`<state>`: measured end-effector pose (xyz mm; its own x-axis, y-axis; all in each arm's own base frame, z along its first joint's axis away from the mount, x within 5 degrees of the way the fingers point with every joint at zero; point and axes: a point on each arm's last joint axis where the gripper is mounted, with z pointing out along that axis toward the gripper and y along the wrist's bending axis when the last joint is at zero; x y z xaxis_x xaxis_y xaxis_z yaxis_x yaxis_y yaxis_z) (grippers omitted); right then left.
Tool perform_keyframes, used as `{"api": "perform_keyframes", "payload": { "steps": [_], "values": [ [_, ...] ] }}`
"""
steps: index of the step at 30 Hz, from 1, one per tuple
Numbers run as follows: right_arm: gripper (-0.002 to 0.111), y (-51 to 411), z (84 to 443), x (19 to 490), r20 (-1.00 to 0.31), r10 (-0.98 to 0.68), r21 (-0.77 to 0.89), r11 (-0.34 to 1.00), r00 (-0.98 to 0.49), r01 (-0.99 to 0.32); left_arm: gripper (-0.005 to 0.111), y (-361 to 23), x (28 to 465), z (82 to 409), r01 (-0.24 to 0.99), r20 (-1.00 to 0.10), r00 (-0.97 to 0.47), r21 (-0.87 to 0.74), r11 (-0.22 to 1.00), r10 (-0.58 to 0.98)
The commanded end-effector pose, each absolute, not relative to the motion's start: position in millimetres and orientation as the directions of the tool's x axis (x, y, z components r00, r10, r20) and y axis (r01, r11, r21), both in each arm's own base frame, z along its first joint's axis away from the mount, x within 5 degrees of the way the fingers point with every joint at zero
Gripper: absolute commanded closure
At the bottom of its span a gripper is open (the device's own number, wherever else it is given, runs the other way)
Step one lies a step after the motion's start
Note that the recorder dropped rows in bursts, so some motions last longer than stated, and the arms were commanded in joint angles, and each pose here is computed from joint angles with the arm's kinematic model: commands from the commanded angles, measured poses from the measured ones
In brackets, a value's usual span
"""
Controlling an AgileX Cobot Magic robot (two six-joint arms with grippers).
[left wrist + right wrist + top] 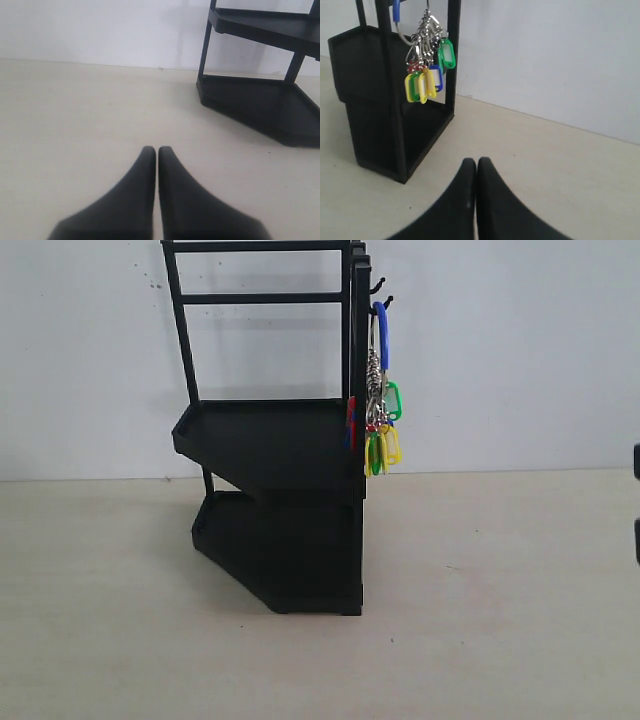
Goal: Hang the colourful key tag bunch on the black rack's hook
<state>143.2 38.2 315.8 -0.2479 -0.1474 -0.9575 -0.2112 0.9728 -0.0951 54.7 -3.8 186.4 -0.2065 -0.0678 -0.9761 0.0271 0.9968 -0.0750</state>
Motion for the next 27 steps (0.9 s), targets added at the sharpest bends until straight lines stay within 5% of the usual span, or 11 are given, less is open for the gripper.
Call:
{"api": "perform_keyframes", "payload": {
  "steps": [1, 8, 27],
  "values": [
    [0.108, 38, 294, 132, -0.962, -0.136, -0.074, 0.965, -0.239, -0.251, 0.102, -4, 55, 188, 0.028, -0.979, -0.195, -0.066, 0.997, -0.060],
    [0.108, 39, 264, 125, -0.945, 0.011, 0.092, 0.968, -0.326, -0.235, 0.102, -4, 55, 188, 0.028, -0.979, -0.195, -0.066, 0.997, -0.060],
    [0.108, 37, 261, 124, -0.937, 0.004, 0.084, 0.973, -0.349, -0.213, 0.102, -4, 55, 188, 0.028, -0.979, -0.195, -0.066, 0.997, -0.060]
  ]
}}
